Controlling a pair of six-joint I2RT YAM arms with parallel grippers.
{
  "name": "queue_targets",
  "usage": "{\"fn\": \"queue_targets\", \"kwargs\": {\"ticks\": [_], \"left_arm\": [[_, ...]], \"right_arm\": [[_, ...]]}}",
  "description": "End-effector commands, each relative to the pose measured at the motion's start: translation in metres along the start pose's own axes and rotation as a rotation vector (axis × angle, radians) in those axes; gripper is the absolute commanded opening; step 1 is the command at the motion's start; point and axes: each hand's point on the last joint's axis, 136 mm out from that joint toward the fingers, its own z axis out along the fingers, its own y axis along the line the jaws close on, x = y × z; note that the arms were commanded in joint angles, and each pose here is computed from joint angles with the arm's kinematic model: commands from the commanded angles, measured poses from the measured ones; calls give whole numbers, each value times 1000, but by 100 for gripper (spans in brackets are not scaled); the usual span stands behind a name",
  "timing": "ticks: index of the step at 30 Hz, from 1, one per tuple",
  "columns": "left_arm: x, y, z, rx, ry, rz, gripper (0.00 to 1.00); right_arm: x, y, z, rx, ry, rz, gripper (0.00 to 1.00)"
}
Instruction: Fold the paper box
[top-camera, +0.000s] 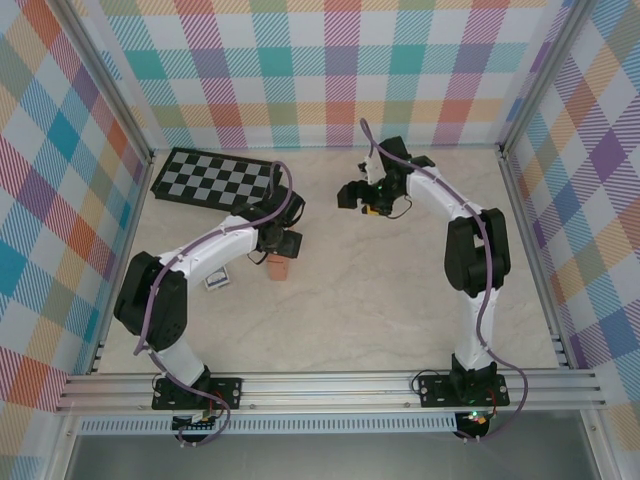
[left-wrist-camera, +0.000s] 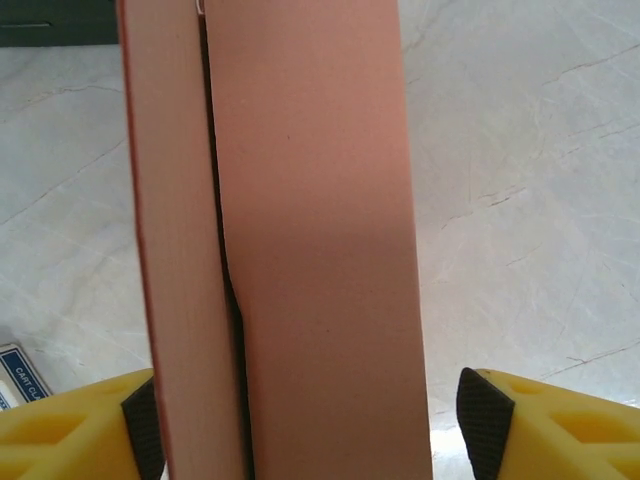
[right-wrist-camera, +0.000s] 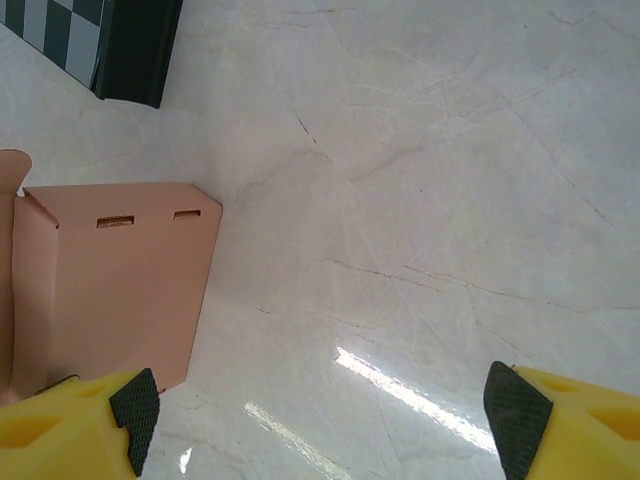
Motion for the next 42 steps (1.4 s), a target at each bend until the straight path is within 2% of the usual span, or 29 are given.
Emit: {"fn": "queue_targets", "kwargs": {"ticks": [1, 10, 17, 21, 23, 27, 31, 37, 40, 42], "left_arm": [[2, -8, 3, 44, 35, 69, 66], [-14, -50, -14, 295, -87, 276, 61], [-5, -104, -34, 611, -183, 539, 57], [-7, -110, -28, 631, -168, 601, 54], [-3, -117, -31, 682, -171, 641, 54], [3, -132, -46, 801, -220, 712, 57], [1, -132, -44, 780, -231, 718, 61], [-11, -110, -30, 602, -256, 743, 64], [-13, -108, -32, 595, -265, 741, 67], [-14, -109, -37, 609, -274, 731, 69]], "right_arm": [[-4, 13, -20, -39, -40, -3, 87], [0, 9, -49, -85, -78, 61, 87], [19, -5, -80, -25, -115, 46, 88], [34, -16, -89, 42, -116, 21, 88], [41, -20, -92, 52, -114, 19, 88], [48, -9, -92, -18, -110, -51, 88], [52, -8, -89, -30, -95, -114, 85], [44, -9, -84, -37, -115, -186, 81], [38, -3, -86, -56, -140, -237, 81], [36, 2, -88, -70, -157, -335, 82]]}}
